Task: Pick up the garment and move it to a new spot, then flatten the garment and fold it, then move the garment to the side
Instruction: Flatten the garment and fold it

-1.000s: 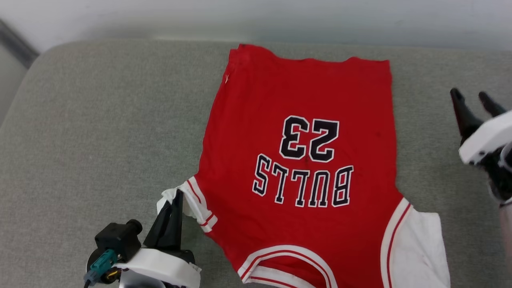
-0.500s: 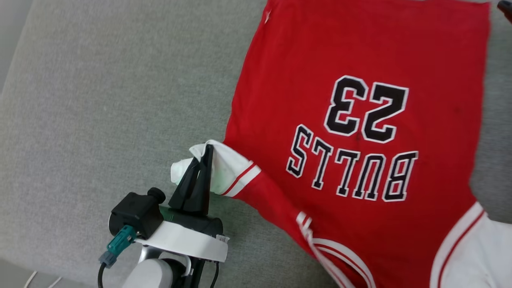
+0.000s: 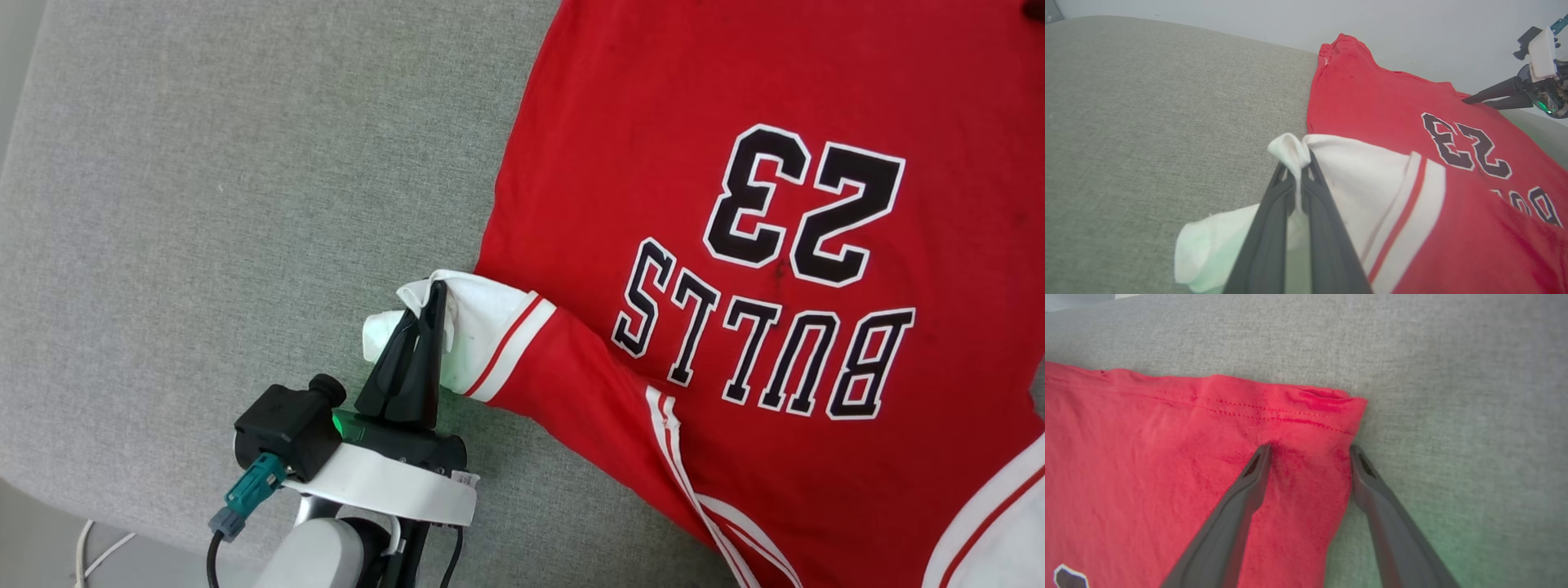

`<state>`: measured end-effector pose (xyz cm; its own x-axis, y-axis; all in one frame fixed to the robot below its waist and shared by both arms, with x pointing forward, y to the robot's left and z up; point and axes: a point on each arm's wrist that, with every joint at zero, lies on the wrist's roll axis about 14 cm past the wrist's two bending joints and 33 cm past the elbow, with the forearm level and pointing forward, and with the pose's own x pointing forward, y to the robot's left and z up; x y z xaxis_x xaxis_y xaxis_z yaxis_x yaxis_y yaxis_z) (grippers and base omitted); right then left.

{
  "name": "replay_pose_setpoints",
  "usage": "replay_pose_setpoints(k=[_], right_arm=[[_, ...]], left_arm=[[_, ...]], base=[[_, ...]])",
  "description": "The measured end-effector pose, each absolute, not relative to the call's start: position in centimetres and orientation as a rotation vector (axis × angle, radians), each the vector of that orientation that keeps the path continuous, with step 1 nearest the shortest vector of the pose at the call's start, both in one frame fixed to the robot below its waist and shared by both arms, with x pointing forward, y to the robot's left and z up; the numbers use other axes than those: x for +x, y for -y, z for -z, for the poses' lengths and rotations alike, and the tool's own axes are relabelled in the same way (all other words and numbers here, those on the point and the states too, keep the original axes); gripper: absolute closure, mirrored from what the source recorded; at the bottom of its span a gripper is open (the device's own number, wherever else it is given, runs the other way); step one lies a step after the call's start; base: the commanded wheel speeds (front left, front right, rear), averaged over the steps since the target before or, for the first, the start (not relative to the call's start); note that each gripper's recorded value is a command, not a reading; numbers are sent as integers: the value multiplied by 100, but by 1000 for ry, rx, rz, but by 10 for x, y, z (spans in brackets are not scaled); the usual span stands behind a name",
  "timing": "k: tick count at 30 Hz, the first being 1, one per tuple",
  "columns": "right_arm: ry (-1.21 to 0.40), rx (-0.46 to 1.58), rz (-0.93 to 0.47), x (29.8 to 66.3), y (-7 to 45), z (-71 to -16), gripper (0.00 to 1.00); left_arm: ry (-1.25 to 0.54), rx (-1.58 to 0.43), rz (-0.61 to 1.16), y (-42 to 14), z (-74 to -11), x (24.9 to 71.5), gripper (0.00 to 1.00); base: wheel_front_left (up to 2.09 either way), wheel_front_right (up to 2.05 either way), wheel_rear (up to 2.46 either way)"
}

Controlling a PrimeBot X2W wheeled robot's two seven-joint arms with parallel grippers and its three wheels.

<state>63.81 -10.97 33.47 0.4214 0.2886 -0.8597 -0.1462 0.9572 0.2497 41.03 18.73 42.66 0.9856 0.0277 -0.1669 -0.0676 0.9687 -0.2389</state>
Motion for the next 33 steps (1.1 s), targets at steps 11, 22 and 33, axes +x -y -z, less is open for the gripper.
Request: replay_pose_setpoints(k=[11,22,33], right_arm=[[-984,39,-264,632,119,-381,100],[-823,-13,-207,577,177,-454,100],[-837,50,-108,442,244,-443,100]], left_arm=[[-138,-233,-67,-197,-442,398,100],[-137,-227,-119,-218,-460,366,100],[-176,-228,-106,-220,-465,346,100]], base=[[0,0,0],[0,0,0],[0,0,0]])
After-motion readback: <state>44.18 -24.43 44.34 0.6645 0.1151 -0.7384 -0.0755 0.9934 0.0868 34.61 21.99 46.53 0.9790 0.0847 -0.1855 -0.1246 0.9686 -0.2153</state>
